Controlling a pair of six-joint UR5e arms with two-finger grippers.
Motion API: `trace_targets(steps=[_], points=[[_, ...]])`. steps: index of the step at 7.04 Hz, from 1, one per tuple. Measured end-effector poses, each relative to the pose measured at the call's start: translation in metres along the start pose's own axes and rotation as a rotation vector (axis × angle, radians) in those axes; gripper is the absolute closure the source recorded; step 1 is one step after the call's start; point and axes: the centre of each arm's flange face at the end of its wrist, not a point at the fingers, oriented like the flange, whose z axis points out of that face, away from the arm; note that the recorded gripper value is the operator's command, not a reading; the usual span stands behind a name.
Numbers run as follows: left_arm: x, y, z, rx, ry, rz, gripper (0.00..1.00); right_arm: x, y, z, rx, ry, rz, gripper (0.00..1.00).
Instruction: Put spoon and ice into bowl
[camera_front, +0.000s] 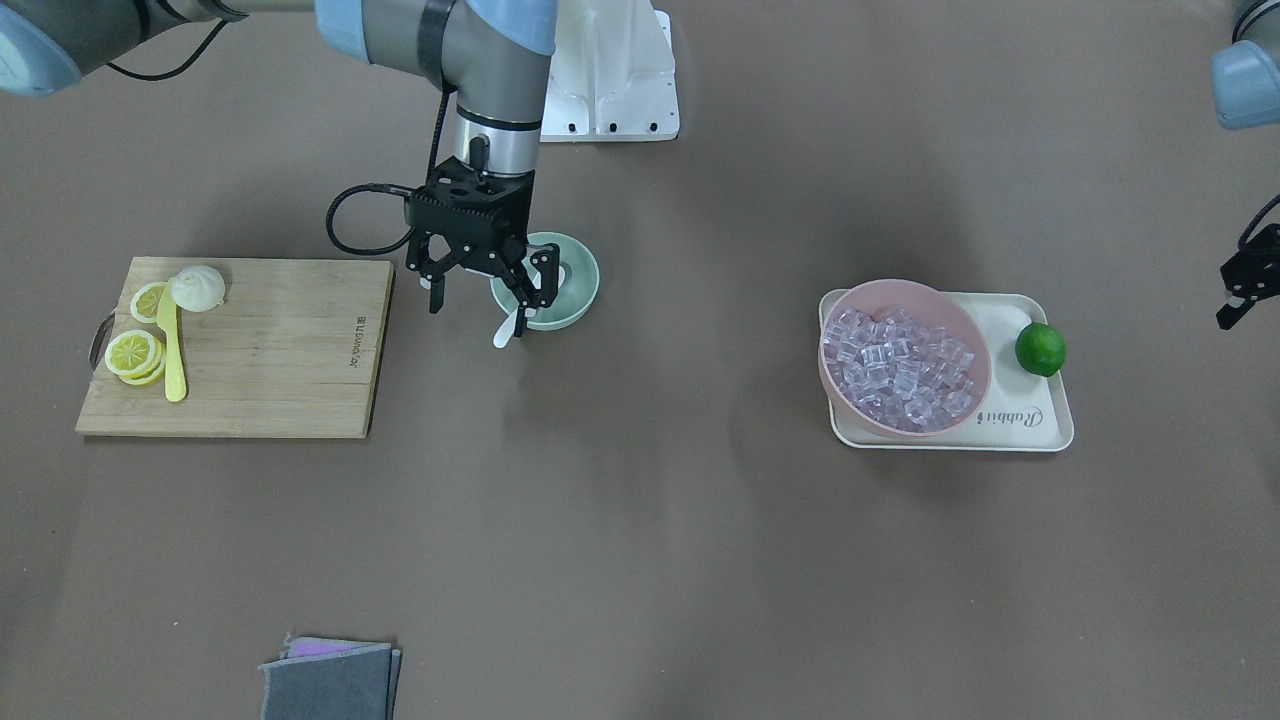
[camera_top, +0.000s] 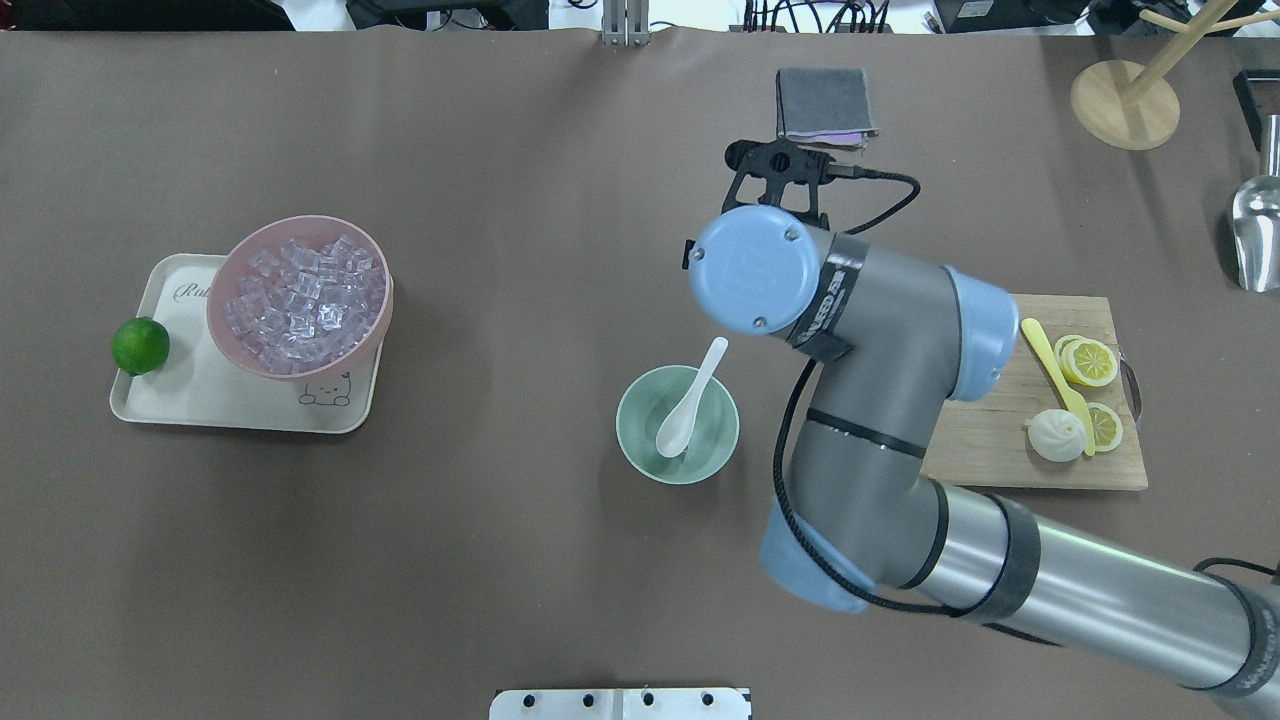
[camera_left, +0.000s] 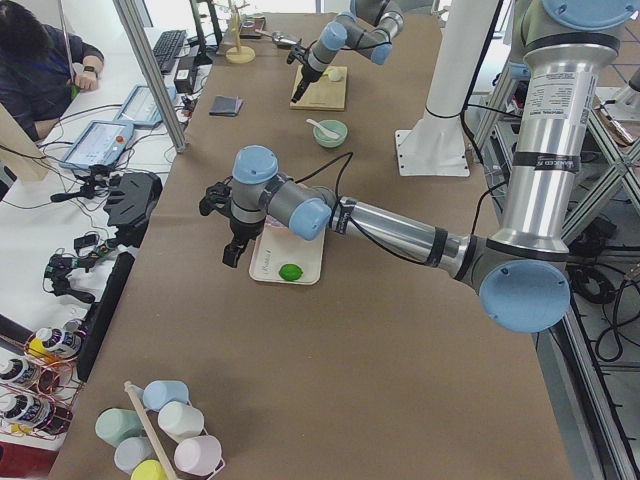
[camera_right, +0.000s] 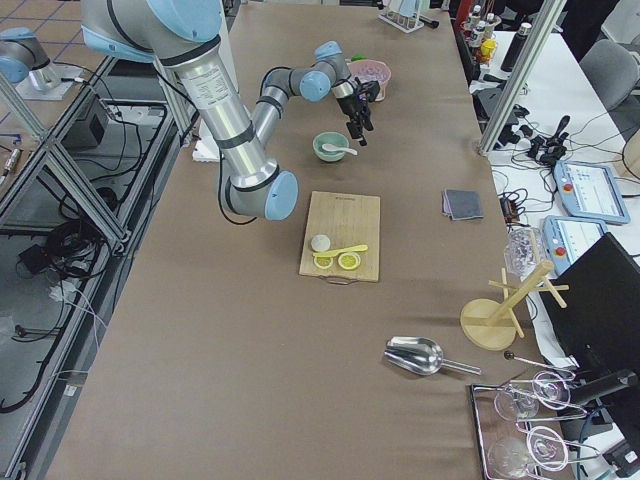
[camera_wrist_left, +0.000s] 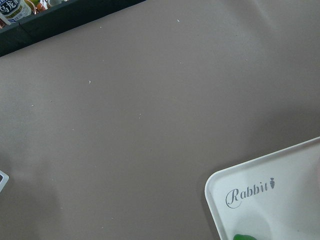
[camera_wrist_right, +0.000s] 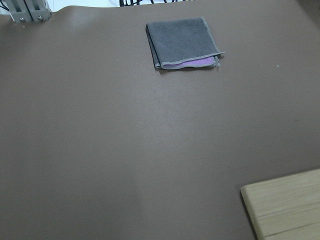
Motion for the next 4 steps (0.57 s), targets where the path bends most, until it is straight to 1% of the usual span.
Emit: trace_targets(steps=[1,2,3,4], points=[[-0.013,0.006,-0.001,-0.055,0.007,-0.027,0.02,0.026,-0.026,0.011,-0.035,-0.031,-0.054,0.00],[-0.039,0.017,-0.005,-0.125,-0.004,-0.081,0.02,0.057,-0.051,0.023,-0.070,-0.063,-0.104,0.00],[-0.067,0.031,-0.013,-0.186,-0.016,-0.165,0.02,0.089,-0.078,0.031,-0.103,-0.081,-0.157,0.00],[-0.093,0.053,-0.016,-0.222,-0.022,-0.241,0.02,0.120,-0.104,0.035,-0.137,-0.094,-0.208,0.00]])
